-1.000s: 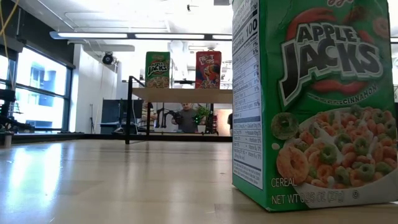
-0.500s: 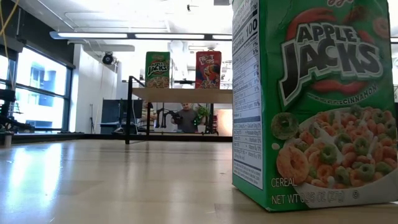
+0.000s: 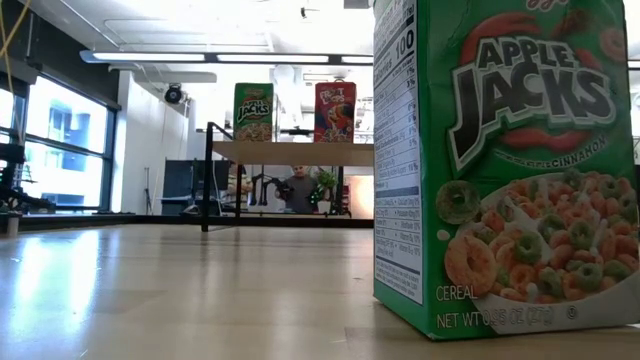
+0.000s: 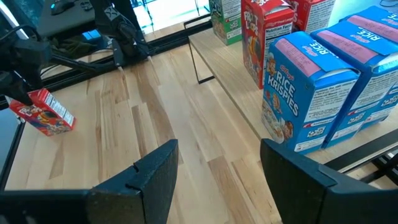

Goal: Stack cereal on shelf
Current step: Put the red cereal box on the shelf aligned with the other red cereal boxes

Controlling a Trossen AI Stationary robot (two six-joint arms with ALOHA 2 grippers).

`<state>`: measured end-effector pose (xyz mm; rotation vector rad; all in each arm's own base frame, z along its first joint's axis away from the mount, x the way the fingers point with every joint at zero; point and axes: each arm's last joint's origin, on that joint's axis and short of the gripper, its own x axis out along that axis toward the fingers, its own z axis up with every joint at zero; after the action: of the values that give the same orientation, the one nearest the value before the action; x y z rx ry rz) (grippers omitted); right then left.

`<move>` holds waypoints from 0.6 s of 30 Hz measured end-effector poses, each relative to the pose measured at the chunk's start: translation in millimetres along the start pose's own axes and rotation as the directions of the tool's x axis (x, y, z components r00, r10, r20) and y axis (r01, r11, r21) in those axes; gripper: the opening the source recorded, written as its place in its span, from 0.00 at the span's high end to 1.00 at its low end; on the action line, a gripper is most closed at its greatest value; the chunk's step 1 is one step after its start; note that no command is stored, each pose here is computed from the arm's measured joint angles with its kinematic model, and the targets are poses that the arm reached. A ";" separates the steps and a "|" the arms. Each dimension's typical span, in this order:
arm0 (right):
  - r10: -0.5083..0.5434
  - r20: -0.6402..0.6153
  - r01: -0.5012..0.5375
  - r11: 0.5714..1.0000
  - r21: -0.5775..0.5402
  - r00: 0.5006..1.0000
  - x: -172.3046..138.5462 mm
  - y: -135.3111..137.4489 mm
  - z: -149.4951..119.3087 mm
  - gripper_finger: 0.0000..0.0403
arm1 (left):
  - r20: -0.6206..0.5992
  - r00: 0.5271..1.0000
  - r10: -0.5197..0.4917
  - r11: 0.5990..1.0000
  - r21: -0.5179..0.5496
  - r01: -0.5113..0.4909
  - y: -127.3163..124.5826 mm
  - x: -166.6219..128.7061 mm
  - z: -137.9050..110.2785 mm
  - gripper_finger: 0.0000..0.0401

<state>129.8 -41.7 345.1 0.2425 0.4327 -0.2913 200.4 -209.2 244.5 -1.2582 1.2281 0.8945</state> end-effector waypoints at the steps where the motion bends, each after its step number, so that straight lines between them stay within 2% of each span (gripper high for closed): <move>1: 0.000 0.000 0.000 1.000 0.000 1.000 0.0 0.0 0.0 0.45 | 0.000 1.000 0.000 1.000 0.000 0.000 -0.1 -0.1 0.0 0.30; 10: 0.000 0.000 0.000 1.000 0.000 1.000 -0.1 0.0 0.0 0.45 | 0.012 1.000 0.024 0.999 0.038 -0.024 -3.7 7.6 1.8 0.40; 18: 0.000 0.000 0.000 1.000 0.000 1.000 0.0 0.0 0.0 0.45 | 0.005 0.999 0.051 0.998 0.032 -0.051 -7.4 12.7 5.3 0.44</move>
<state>129.8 -41.7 345.0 0.2425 0.4327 -0.2913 210.7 -206.8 233.0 -1.2036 1.2709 0.9105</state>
